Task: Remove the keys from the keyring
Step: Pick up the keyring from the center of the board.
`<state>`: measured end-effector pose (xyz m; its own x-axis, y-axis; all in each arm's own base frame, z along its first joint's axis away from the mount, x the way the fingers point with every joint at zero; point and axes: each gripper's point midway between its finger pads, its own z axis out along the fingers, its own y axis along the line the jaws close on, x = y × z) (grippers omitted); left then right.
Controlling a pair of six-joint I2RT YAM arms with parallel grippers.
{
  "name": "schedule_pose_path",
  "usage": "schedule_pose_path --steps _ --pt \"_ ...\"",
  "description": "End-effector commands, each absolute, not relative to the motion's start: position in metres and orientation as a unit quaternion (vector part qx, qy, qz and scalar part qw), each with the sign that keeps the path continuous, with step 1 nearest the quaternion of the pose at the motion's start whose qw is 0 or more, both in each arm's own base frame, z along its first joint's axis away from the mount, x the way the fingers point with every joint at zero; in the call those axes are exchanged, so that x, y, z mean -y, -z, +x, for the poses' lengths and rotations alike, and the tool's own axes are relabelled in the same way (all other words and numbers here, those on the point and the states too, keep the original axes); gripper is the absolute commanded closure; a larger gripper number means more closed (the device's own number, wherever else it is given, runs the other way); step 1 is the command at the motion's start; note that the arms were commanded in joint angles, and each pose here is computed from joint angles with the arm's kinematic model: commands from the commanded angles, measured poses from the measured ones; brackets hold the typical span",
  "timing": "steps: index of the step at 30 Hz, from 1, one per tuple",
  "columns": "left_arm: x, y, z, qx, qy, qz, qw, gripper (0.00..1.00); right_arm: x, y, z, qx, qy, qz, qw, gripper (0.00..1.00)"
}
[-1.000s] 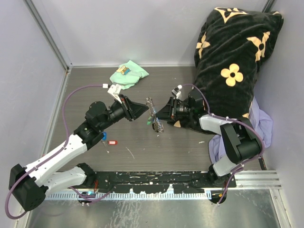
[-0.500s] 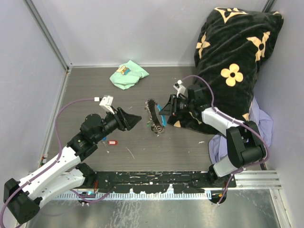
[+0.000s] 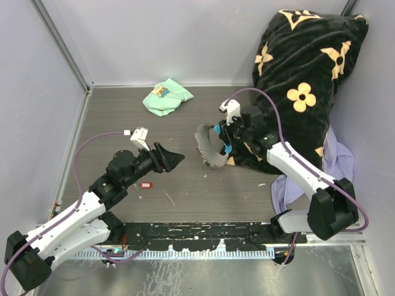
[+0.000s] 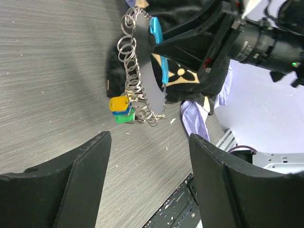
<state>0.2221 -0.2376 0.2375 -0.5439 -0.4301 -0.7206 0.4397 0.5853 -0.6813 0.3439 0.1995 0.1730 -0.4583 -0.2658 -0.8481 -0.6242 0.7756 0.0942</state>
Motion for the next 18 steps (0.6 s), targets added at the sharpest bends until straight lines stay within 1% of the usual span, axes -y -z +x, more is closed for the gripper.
schedule_pose_path --steps 1,5,9,12,16,18 --pt "0.247 -0.252 0.227 -0.730 0.479 0.018 0.487 0.30 -0.196 -0.246 0.359 -0.740 -0.016 -0.378 0.556 0.81" --pt "0.258 -0.255 0.230 -0.721 0.502 0.038 0.476 0.24 -0.197 -0.273 0.352 -0.683 0.110 -0.442 0.571 0.80" --pt "0.261 -0.254 0.238 -0.712 0.519 0.041 0.472 0.18 -0.199 -0.290 0.345 -0.641 0.190 -0.477 0.571 0.80" --pt "0.259 -0.251 0.245 -0.708 0.518 0.039 0.479 0.14 -0.203 -0.301 0.339 -0.621 0.218 -0.490 0.572 0.80" --pt "0.256 -0.248 0.251 -0.703 0.504 0.051 0.499 0.13 -0.210 -0.314 0.333 -0.607 0.229 -0.492 0.581 0.79" --pt "0.254 -0.248 0.255 -0.700 0.493 0.063 0.512 0.08 -0.214 -0.319 0.330 -0.605 0.226 -0.492 0.584 0.79"
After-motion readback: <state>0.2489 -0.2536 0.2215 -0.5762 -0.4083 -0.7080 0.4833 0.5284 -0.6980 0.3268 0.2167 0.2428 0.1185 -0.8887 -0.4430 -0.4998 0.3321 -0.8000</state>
